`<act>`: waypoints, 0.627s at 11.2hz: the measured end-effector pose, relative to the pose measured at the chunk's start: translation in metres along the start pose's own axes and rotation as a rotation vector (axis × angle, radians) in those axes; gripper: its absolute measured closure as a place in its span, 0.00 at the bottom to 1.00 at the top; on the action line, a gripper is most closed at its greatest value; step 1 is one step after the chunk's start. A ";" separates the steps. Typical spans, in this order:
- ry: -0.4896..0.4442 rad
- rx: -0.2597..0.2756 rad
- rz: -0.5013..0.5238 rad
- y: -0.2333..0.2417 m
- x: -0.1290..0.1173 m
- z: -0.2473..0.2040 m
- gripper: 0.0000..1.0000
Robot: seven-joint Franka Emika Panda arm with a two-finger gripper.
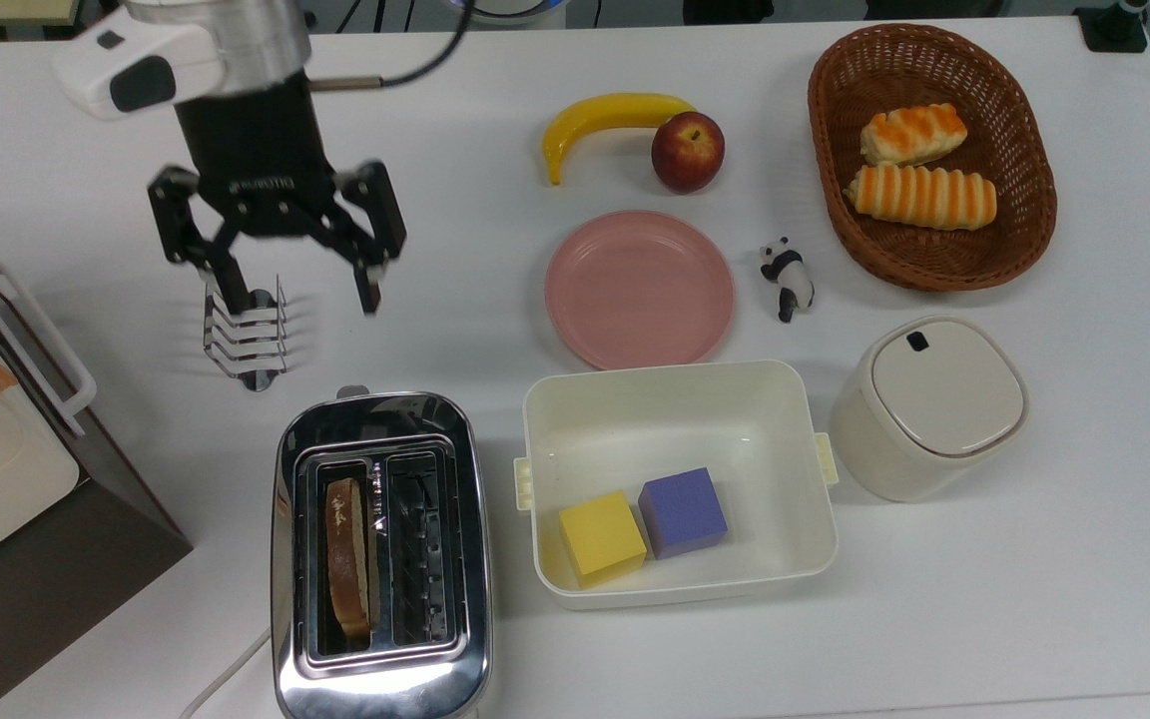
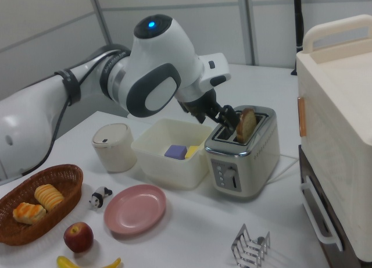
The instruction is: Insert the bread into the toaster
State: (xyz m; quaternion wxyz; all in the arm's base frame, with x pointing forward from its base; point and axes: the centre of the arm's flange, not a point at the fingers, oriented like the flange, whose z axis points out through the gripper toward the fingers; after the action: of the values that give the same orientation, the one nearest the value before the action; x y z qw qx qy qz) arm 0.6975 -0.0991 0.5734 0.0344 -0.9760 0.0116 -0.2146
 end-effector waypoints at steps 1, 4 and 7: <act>-0.067 -0.004 -0.027 0.008 -0.009 -0.008 0.00; -0.185 0.001 -0.026 0.033 -0.031 -0.041 0.00; -0.259 0.026 -0.033 0.025 -0.041 -0.049 0.00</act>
State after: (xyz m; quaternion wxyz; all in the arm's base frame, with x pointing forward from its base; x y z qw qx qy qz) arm 0.6394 -0.1252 0.5987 0.0446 -0.9951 -0.0115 -0.0876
